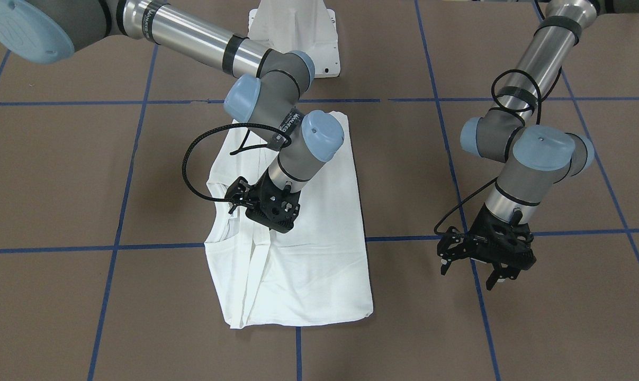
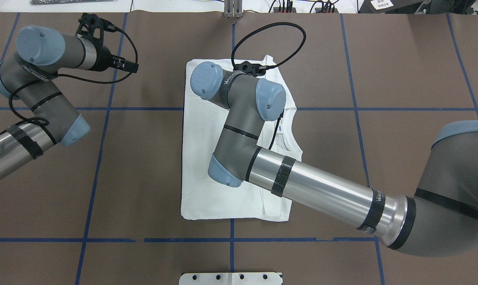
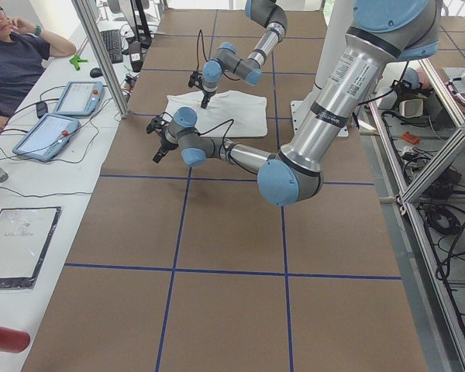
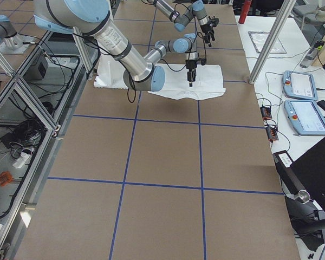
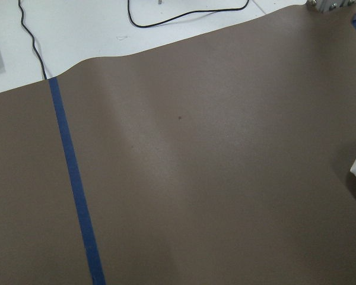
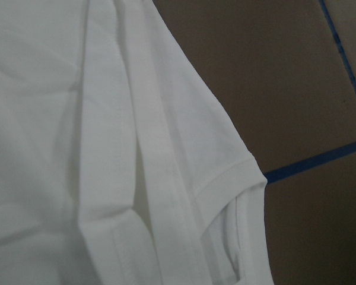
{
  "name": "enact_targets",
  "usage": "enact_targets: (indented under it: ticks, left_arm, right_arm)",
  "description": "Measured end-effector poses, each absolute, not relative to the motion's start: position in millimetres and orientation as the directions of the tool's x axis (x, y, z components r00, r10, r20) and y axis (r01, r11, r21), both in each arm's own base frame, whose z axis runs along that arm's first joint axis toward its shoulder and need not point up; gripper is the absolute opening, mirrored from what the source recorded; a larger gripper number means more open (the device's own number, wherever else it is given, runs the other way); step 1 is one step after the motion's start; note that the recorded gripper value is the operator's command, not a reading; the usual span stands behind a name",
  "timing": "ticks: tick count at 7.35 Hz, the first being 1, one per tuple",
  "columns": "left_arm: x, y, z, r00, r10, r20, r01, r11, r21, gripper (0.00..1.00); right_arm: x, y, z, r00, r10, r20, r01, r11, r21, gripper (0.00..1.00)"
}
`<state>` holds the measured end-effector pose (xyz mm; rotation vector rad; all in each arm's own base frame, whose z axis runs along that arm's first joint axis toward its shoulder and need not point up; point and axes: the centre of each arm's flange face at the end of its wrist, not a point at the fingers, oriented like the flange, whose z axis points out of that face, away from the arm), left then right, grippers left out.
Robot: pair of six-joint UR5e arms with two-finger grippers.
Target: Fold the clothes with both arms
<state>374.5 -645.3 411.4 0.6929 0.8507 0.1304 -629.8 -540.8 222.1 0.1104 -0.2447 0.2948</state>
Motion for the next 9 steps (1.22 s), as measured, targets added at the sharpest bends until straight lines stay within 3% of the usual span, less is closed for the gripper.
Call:
enact_targets:
  ticks: [6,9]
  left_arm:
    - [377,-644,409,0.663,0.375,-0.648,0.16,0.774,0.612,1.0]
    - [376,-638,387,0.642,0.392,-0.658,0.163,0.769,0.618,1.0]
  right_arm:
    - [-511,-566,307,0.992,-0.006,0.122,-0.005,0.996,0.092,1.0]
    - [-446,-554,276,0.954,0.004,0.3,-0.045,0.99,0.13,1.0]
